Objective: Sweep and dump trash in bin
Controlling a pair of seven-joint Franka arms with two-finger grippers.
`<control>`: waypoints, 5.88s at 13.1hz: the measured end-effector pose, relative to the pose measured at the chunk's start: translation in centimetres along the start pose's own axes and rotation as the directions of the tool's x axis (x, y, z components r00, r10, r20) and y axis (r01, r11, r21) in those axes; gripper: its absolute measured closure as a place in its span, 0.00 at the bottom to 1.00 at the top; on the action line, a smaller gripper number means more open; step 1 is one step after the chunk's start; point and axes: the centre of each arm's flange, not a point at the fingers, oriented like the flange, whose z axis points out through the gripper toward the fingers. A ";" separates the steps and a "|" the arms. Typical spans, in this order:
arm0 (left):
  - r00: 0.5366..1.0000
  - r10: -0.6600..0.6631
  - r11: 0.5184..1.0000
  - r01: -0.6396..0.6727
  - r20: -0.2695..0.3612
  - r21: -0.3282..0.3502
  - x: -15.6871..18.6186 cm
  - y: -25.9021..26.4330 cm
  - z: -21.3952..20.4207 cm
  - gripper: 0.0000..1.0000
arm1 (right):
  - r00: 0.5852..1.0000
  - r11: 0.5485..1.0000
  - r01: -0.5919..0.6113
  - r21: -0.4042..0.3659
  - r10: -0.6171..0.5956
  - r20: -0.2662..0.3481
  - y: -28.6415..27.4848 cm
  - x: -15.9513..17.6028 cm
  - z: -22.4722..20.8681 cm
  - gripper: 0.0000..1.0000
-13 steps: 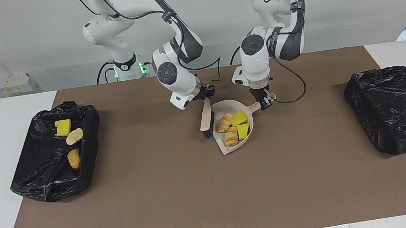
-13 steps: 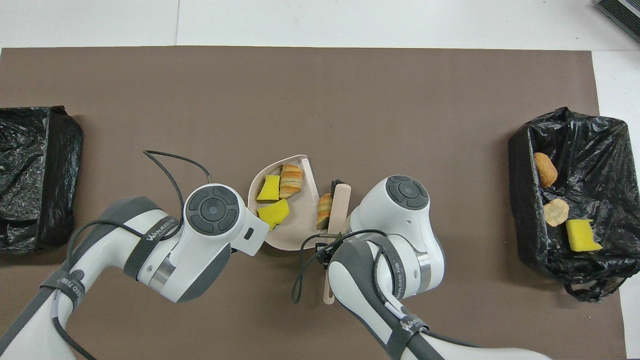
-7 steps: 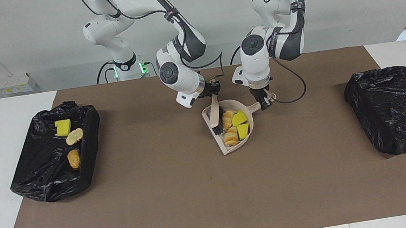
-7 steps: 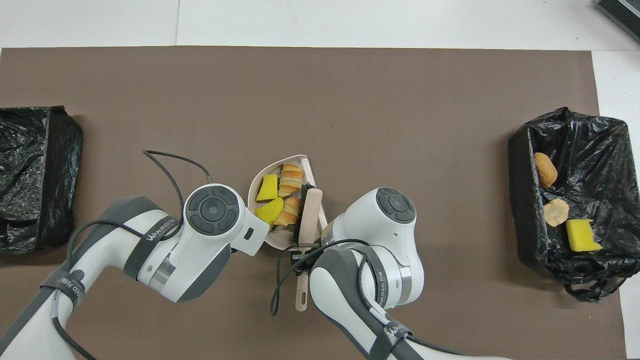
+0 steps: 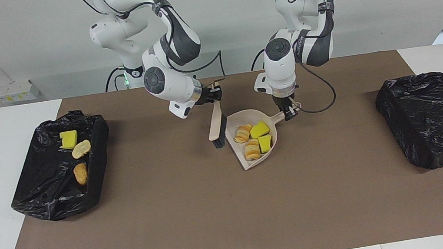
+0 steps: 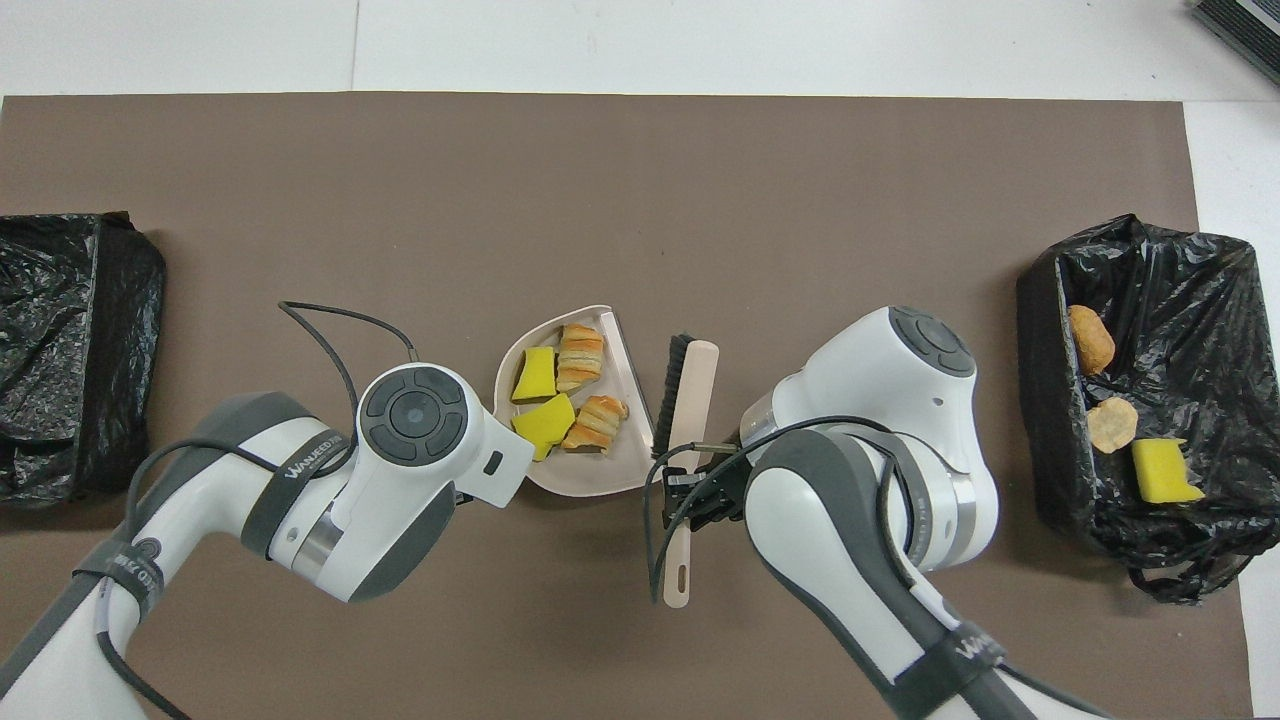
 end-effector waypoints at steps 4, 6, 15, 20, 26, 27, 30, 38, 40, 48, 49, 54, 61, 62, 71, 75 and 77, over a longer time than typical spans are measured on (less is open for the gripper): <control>0.999 0.032 0.999 -0.032 -0.019 0.020 -3.3 -2.7 -1.5 0.67 | 0.999 0.994 -0.006 -0.110 0.010 0.036 3.5 -0.2 -4.8 0.74; 0.999 0.052 0.998 -0.052 -0.015 0.029 -5.8 -3.6 -3.7 0.67 | 0.998 0.982 -0.034 -0.187 0.045 0.051 6.6 0.1 -6.6 0.74; 0.989 0.146 0.988 -0.144 -0.036 0.059 -22.7 -13.1 -9.7 0.67 | 0.988 0.889 -0.062 -0.454 0.119 0.097 20.4 -1.2 -10.0 0.74; 0.996 0.087 0.995 -0.085 -0.030 0.055 -31.8 -15.1 -9.8 0.67 | 0.990 0.877 0.022 -0.479 0.048 0.132 14.6 -2.0 -6.9 0.74; 0.999 -0.001 0.997 0.004 -0.043 0.075 -43.0 -15.9 -10.2 0.67 | 0.989 0.923 -0.082 -0.377 0.123 0.086 3.9 -2.6 -2.2 0.74; 0.999 -0.005 0.996 0.009 -0.039 0.087 -45.1 -16.2 -10.6 0.67 | 0.988 0.926 -0.102 -0.362 0.138 0.075 1.7 -2.5 -1.2 0.74; 0.999 -0.028 0.992 0.030 -0.023 0.123 -51.1 -17.3 -10.3 0.67 | 0.981 0.926 -0.152 -0.346 0.183 0.059 -3.6 -2.5 1.5 0.74; 0.970 0.099 0.982 -0.131 0.223 0.137 -56.4 -19.6 -9.9 0.67 | 0.987 0.907 -0.119 -0.403 0.153 0.052 -13.1 -5.8 12.5 0.74; 0.946 0.133 0.976 -0.176 0.297 0.125 -56.6 -19.9 -10.0 0.67 | 0.989 0.912 -0.115 -0.393 0.144 0.046 -13.5 -5.7 13.5 0.74; 0.836 0.161 0.960 -0.256 0.524 0.115 -54.9 -21.7 -9.4 0.67 | 0.982 0.895 -0.086 -0.439 0.150 0.112 -13.3 -7.7 18.5 0.74; 0.824 0.167 0.957 -0.268 0.541 0.113 -54.3 -21.9 -9.6 0.67 | 0.982 0.891 -0.080 -0.446 0.148 0.120 -13.0 -7.9 18.8 0.74; 0.793 0.169 0.950 -0.289 0.585 0.117 -53.7 -22.2 -10.0 0.67 | 0.981 0.884 -0.051 -0.464 0.130 0.140 -12.4 -8.2 19.2 0.74; 0.753 0.170 0.934 -0.328 0.636 0.140 -51.9 -22.5 -12.5 0.67 | 0.984 0.891 -0.046 -0.451 0.119 0.135 -12.8 -8.1 17.9 0.40; 0.751 0.164 0.934 -0.328 0.640 0.145 -52.0 -22.4 -13.0 0.67 | 0.983 0.893 -0.051 -0.447 0.124 0.137 -12.8 -8.0 16.9 0.30; 0.791 0.251 0.930 -0.357 0.558 0.089 -42.2 -21.8 -15.0 0.67 | 0.998 0.946 -0.032 -0.323 0.047 0.039 -6.6 -0.3 1.9 0.00; 0.875 0.303 0.933 -0.353 0.379 0.068 -34.1 -20.5 -14.8 0.67 | 0.999 0.931 0.043 -0.361 -0.051 -0.014 -0.2 2.6 -4.6 0.00; 0.939 0.239 0.962 -0.264 0.248 0.071 -29.2 -19.1 -14.8 0.67 | 0.992 0.917 0.096 -0.387 -0.119 -0.037 3.3 3.9 -8.1 0.00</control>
